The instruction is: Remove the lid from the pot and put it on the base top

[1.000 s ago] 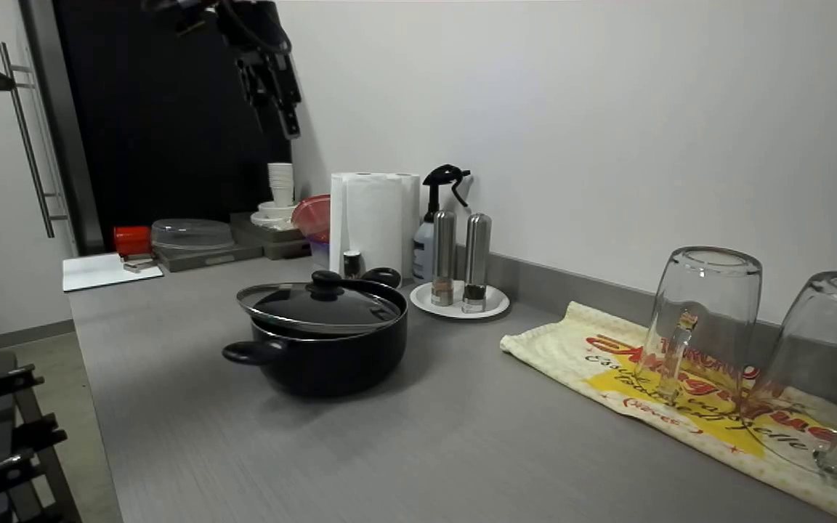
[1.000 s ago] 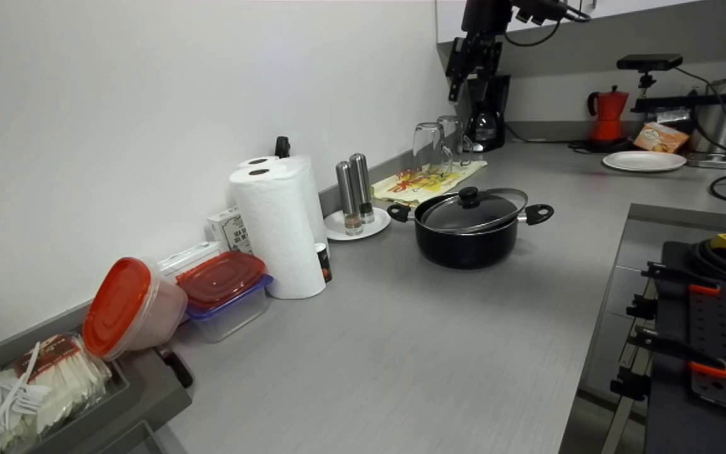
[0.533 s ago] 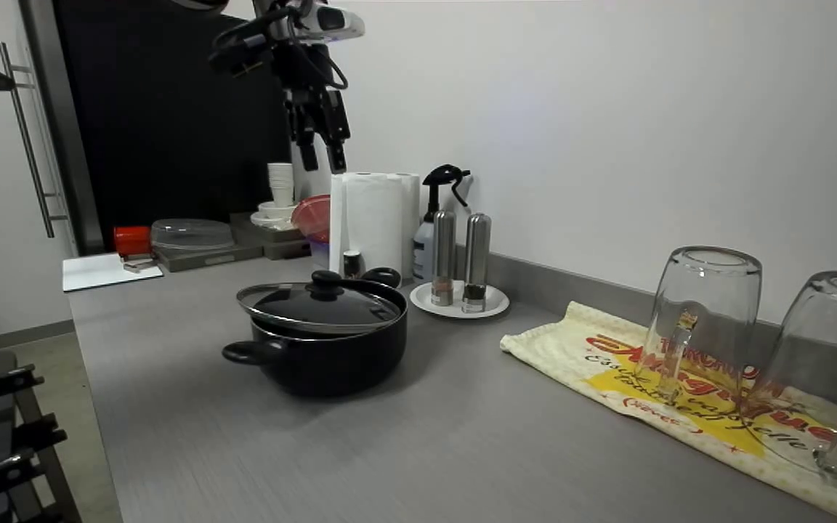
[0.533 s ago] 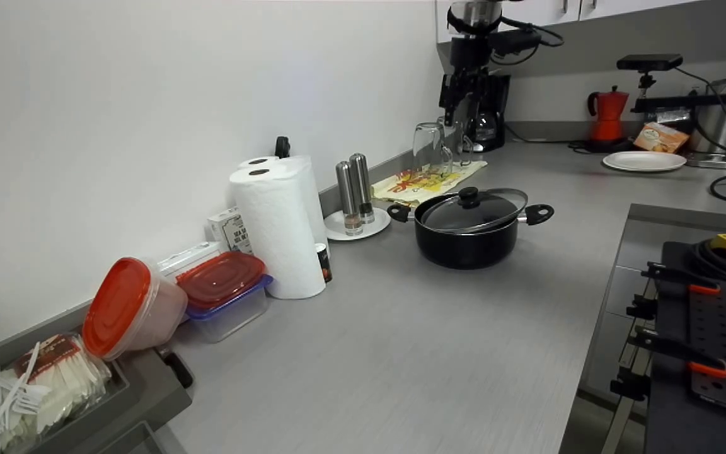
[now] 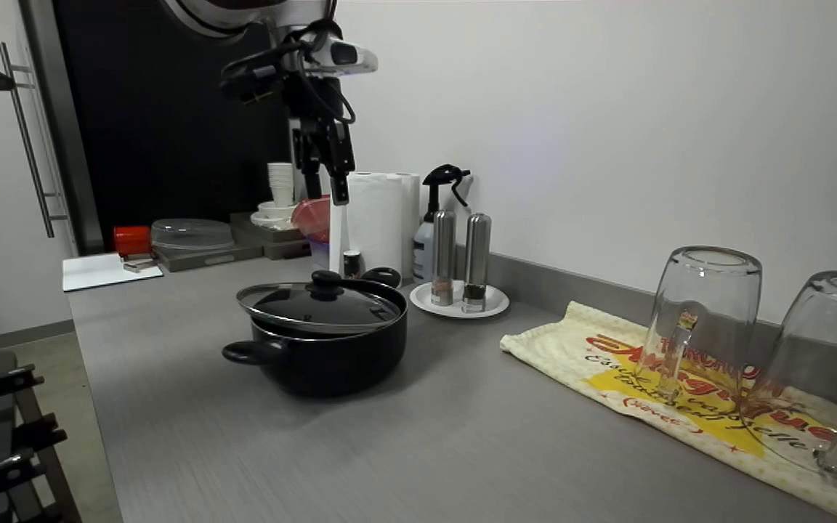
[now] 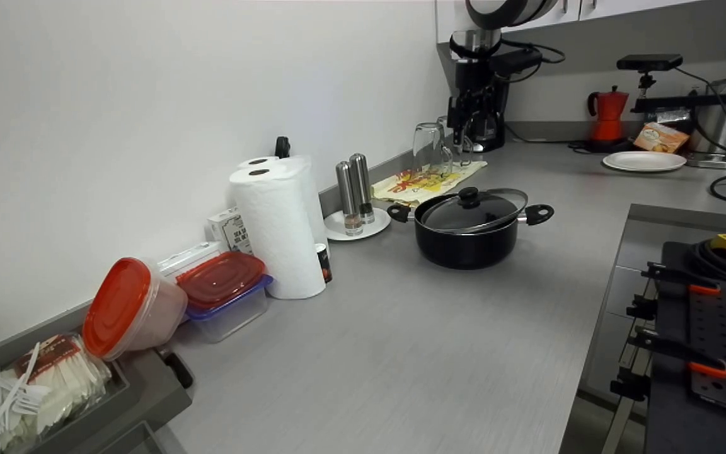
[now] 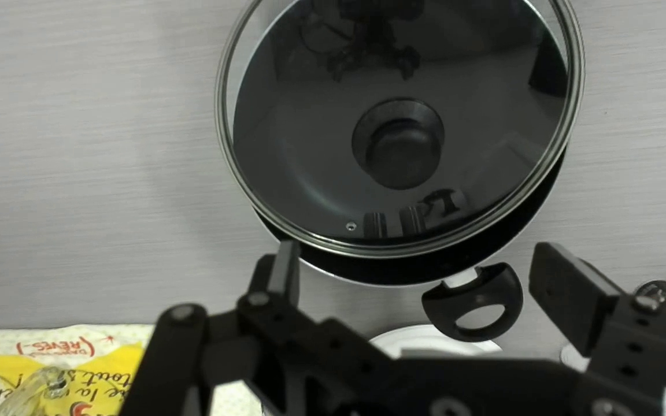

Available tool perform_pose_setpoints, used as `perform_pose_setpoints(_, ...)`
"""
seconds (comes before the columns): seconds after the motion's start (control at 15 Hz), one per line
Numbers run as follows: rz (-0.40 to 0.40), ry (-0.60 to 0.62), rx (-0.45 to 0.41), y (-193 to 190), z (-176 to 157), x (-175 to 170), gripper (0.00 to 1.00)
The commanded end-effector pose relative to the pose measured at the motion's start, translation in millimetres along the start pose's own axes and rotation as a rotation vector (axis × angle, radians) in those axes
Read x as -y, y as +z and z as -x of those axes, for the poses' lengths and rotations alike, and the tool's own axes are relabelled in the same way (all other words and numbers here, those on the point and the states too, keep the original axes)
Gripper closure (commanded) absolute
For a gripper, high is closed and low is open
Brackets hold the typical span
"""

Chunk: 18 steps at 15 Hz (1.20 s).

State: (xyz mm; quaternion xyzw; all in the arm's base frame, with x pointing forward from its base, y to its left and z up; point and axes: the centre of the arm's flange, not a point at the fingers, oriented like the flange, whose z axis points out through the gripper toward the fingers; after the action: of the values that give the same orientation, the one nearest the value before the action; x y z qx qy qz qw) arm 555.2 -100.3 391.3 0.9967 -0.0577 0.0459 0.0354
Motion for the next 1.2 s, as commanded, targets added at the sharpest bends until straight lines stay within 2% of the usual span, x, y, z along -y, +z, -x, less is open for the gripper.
perform_pose_setpoints(0.0,0.002,0.012,0.052,14.7,5.7,6.9,0.0)
perform_pose_setpoints(0.53,0.003,0.038,0.14,80.5,1.3,12.1,0.0)
perform_pose_setpoints(0.73,0.011,0.054,0.125,100.2,-19.5,12.1,0.0)
perform_pose_setpoints(1.13,0.021,0.061,0.092,115.6,-54.0,15.0,0.0)
